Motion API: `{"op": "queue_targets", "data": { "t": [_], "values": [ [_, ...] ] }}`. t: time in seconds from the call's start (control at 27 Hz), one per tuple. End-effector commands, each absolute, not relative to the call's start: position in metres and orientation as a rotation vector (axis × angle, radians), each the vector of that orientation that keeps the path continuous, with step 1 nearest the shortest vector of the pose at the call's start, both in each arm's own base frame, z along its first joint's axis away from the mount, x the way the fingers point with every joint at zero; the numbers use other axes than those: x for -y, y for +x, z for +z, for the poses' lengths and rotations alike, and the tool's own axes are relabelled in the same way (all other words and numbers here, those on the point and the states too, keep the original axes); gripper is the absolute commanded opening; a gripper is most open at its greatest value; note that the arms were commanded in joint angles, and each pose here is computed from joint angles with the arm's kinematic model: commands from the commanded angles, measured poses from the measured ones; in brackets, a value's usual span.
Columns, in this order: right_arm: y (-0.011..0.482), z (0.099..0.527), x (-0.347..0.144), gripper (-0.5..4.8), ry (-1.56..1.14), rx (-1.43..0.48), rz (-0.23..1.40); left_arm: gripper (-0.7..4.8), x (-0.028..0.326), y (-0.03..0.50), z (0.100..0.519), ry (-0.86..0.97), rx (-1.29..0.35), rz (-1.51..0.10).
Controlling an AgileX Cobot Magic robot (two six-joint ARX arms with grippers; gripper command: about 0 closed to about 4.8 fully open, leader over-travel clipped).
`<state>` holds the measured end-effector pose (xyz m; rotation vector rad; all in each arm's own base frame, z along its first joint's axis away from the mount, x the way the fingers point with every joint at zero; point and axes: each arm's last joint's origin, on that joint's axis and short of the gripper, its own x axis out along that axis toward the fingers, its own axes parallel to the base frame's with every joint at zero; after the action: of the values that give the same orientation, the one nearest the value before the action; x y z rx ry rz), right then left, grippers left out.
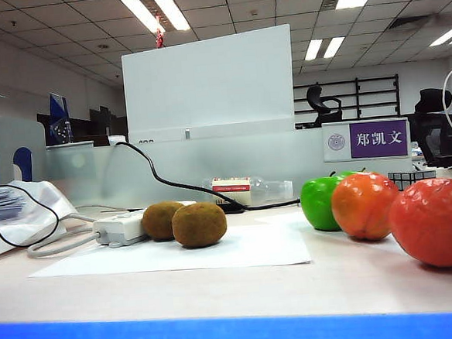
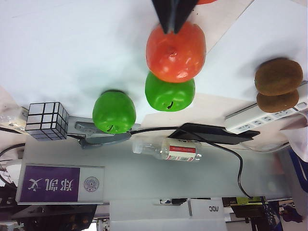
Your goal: Put the same fruits together.
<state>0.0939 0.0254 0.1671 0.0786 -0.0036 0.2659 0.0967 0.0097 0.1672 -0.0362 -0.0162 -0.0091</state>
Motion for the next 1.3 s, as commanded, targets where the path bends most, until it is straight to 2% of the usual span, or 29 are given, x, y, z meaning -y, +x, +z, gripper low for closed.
{"op": "queue_targets", "data": {
  "t": [0.04,0.26,0.52,1.3],
  "values": [
    [0.0943,0.1658,-0.0255,0.02,0.077,0.009,0.266,-0.05,-0.005,0.0968,0.1687,-0.03,0.029,-0.063],
    [0.0943,0.1658,-0.0255,0.02,0.077,0.009,0.266,-0.05,-0.0013,0.0969,0.1685,-0.036,0.026,-0.099],
    [0.0943,0.1658,-0.0255,0.02,0.077,0.009,0.266,-0.05,-0.0019,0.0971,0.1669,-0.083,0.01,-0.036],
    [0.0943,0.1658,-0.0256,0.02,0.077,0.009,0.266,-0.05,0.0,0.0971,0.1617,-0.092,-0.045,-0.045]
  ]
}}
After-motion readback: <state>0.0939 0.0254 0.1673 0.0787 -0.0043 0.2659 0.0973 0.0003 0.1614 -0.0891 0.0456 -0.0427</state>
